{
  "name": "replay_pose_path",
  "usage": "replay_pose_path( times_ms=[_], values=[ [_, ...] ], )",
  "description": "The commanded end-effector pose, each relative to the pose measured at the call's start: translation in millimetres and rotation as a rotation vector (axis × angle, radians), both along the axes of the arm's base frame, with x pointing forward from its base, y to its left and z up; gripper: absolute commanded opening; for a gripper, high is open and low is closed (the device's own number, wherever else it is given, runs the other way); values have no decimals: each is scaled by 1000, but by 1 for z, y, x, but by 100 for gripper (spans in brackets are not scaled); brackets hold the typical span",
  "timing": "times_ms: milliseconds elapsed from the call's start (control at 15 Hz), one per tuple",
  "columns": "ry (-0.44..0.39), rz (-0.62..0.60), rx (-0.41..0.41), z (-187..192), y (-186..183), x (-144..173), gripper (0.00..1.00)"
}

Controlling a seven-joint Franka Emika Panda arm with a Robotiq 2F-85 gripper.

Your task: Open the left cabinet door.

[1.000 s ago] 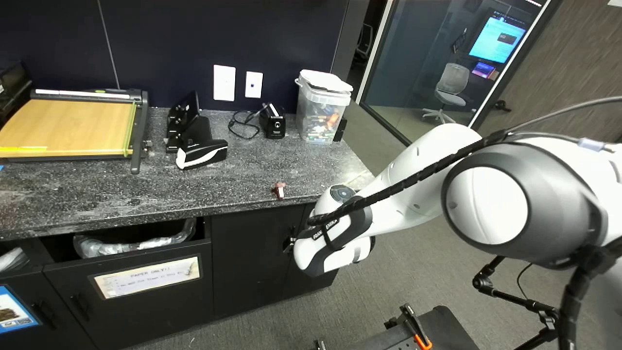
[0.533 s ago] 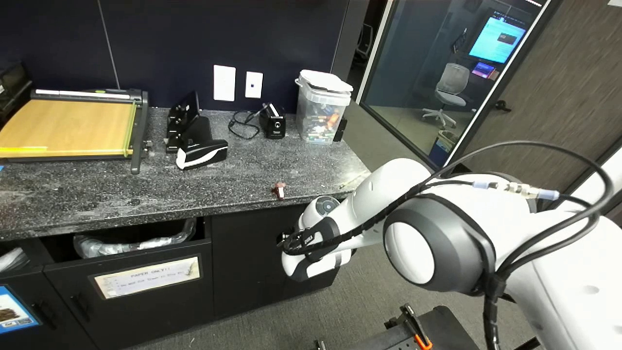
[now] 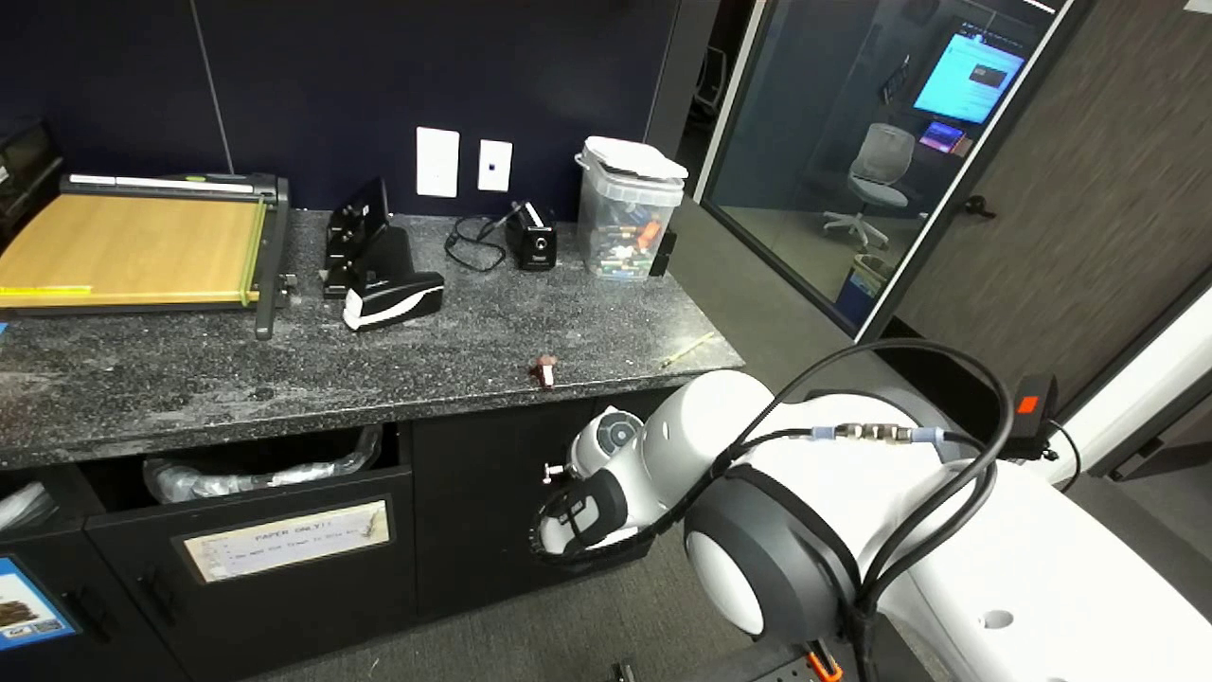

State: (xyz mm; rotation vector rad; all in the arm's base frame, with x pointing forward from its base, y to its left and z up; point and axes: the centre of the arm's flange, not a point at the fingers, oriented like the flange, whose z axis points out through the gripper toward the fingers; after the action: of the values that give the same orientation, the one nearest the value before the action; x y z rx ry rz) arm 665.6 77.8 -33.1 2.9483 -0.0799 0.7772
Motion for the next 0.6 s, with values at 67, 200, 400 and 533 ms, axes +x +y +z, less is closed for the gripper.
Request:
replay_pose_path(
  times_ms=[67,200,400,533],
  values=[
    [-98,24,-42,-5,18,24,35],
    [-129,42,-66,0,27,32,20],
    [-114,39,-87,1,32,29,2],
    [-89,26,-85,-1,28,19,0]
  ],
)
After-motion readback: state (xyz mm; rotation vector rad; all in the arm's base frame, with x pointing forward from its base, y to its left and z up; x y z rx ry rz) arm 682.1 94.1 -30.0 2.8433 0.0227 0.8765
